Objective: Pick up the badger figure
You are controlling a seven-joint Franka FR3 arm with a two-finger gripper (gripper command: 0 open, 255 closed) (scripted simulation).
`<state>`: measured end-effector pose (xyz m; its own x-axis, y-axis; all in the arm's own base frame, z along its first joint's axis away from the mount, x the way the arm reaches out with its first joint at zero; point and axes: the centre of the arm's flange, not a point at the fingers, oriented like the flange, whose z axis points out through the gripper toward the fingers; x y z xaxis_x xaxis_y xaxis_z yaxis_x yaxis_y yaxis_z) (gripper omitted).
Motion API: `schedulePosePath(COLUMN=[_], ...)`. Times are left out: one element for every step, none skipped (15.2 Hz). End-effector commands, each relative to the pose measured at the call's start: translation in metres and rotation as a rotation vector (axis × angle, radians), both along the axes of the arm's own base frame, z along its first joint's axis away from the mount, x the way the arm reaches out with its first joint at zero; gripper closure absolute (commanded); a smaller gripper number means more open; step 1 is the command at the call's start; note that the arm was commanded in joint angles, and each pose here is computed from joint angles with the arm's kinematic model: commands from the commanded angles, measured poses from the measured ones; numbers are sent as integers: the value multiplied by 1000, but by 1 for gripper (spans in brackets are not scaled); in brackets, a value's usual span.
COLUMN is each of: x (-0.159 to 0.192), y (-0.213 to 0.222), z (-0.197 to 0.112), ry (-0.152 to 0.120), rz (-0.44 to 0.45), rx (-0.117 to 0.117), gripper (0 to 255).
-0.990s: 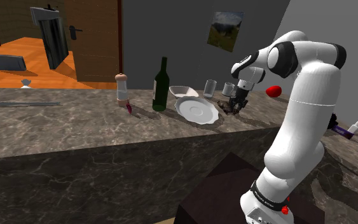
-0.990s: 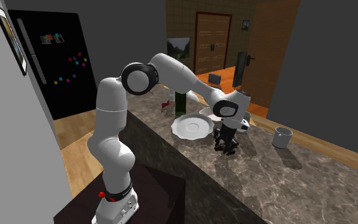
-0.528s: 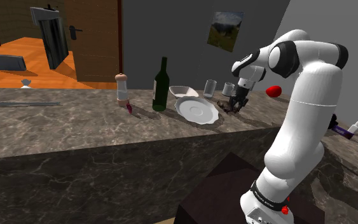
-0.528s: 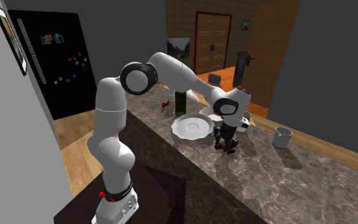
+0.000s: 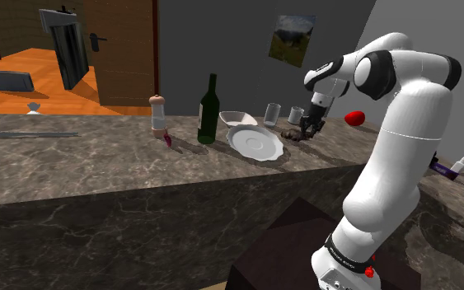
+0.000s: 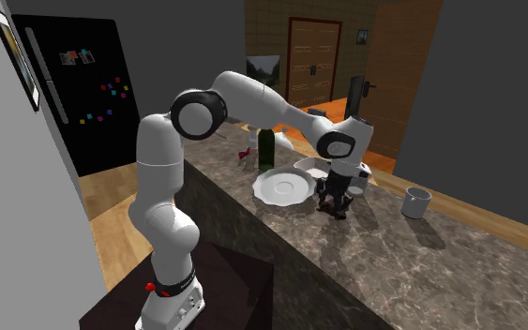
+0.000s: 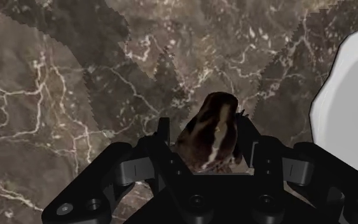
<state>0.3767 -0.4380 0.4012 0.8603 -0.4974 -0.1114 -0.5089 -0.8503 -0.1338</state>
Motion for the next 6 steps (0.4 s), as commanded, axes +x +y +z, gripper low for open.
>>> schedulePosePath(x=[0, 0, 0, 0, 0, 0], y=[0, 0, 0, 0, 0, 0], z=[12, 17, 23, 28, 29, 29], ry=[0, 0, 0, 0, 0, 0], rz=[0, 0, 0, 0, 0, 0], rx=[0, 0, 0, 0, 0, 0], gripper=[255, 255, 255, 255, 255, 255])
